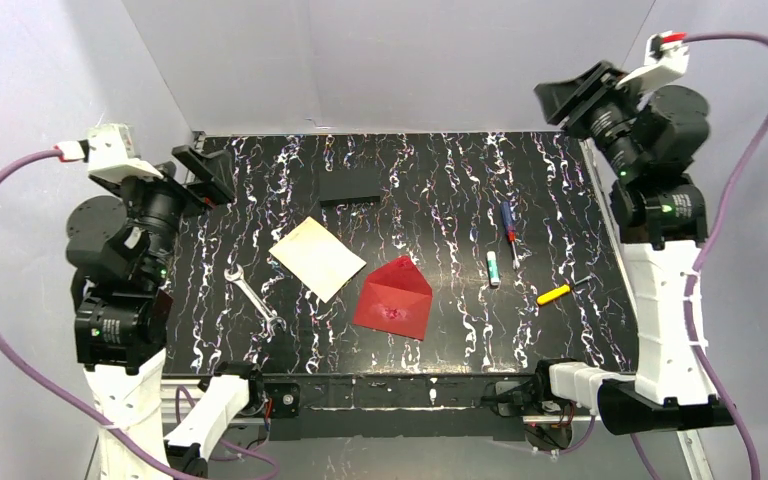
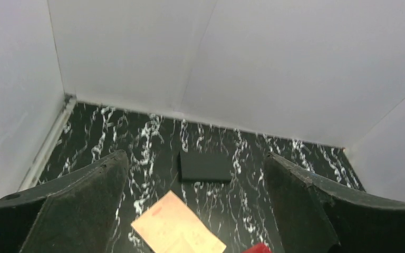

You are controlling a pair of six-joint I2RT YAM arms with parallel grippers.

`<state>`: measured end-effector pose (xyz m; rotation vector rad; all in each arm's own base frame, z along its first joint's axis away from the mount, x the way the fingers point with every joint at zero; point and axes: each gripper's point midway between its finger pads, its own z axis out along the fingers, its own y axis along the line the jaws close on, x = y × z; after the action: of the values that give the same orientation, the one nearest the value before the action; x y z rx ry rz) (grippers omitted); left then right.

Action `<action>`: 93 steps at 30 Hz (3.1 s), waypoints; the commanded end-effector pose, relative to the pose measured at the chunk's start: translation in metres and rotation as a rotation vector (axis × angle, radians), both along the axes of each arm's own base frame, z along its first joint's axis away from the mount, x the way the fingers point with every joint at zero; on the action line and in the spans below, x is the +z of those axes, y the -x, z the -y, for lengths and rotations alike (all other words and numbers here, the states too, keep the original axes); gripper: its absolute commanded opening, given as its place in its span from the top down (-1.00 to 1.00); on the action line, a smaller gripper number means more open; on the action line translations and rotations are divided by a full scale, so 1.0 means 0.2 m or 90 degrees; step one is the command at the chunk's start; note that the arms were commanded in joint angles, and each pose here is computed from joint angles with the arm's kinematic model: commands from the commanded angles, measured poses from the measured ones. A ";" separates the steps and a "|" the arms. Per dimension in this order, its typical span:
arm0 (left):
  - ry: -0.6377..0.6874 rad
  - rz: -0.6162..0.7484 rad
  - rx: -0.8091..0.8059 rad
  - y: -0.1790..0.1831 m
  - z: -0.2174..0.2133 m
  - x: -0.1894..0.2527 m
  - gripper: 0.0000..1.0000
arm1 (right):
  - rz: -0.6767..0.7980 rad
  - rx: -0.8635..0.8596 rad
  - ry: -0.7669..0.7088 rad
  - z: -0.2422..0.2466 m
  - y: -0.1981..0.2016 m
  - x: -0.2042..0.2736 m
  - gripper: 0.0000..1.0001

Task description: Place the letter into the envelope and seal it

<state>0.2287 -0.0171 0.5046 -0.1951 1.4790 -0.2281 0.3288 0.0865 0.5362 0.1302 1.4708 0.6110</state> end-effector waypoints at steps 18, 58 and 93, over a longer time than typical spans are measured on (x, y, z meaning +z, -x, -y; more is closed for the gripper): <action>0.175 -0.351 -0.104 -0.16 0.25 -1.19 -0.97 | -0.470 0.295 -0.128 -0.79 -0.02 -1.49 -0.57; 0.389 -0.788 -0.276 -0.46 0.74 -2.38 0.62 | -0.708 0.516 0.035 -1.54 0.11 -2.54 -0.15; 0.386 -0.742 -0.308 -0.48 0.77 -2.15 0.32 | -0.594 0.611 -0.033 -1.71 0.04 -2.39 0.97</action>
<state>0.3183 -0.1663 0.0292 -0.5960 2.6552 -1.0569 0.3018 0.4153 0.0273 -0.3346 2.6214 1.4484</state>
